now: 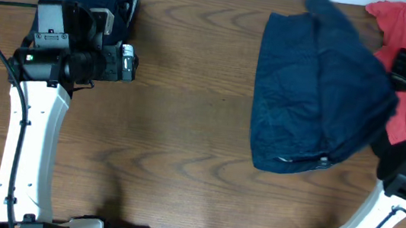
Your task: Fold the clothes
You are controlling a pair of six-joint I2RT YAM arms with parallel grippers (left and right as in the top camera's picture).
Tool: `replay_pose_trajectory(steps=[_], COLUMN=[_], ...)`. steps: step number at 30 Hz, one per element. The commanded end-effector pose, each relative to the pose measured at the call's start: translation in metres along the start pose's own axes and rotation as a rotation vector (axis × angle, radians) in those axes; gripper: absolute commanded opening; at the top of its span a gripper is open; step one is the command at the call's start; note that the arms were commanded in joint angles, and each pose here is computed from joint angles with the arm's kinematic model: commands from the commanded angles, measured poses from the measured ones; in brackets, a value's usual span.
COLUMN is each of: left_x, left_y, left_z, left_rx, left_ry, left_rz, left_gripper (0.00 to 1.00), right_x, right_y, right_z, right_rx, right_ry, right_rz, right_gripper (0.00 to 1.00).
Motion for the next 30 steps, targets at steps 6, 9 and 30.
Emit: replay_pose_trajectory(steps=[6, 9, 30], left_x=[0.002, 0.002, 0.004], left_y=[-0.003, -0.003, -0.003], left_z=[0.002, 0.002, 0.003], left_rx=[0.014, 0.014, 0.019], left_ry=[0.014, 0.014, 0.024], left_rz=[-0.010, -0.010, -0.019], left_gripper=[0.98, 0.98, 0.98], right_x=[0.021, 0.022, -0.007], right_y=[-0.019, -0.019, -0.007], right_z=[-0.081, -0.094, 0.119], right_rx=[-0.063, -0.067, 0.172], right_ry=[0.316, 0.345, -0.335], right_rz=[-0.117, -0.115, -0.216], right_gripper=[0.01, 0.12, 0.87])
Point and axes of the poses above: each gripper's point midway between its finger pads, its own y axis out along the fingers, its own z axis along the line the jaws close on, x = y × z, the point moved 8 cm from there along -y, back along the fingers, and after that the axes turned 11 degrees about y, right-handed, at the moved point
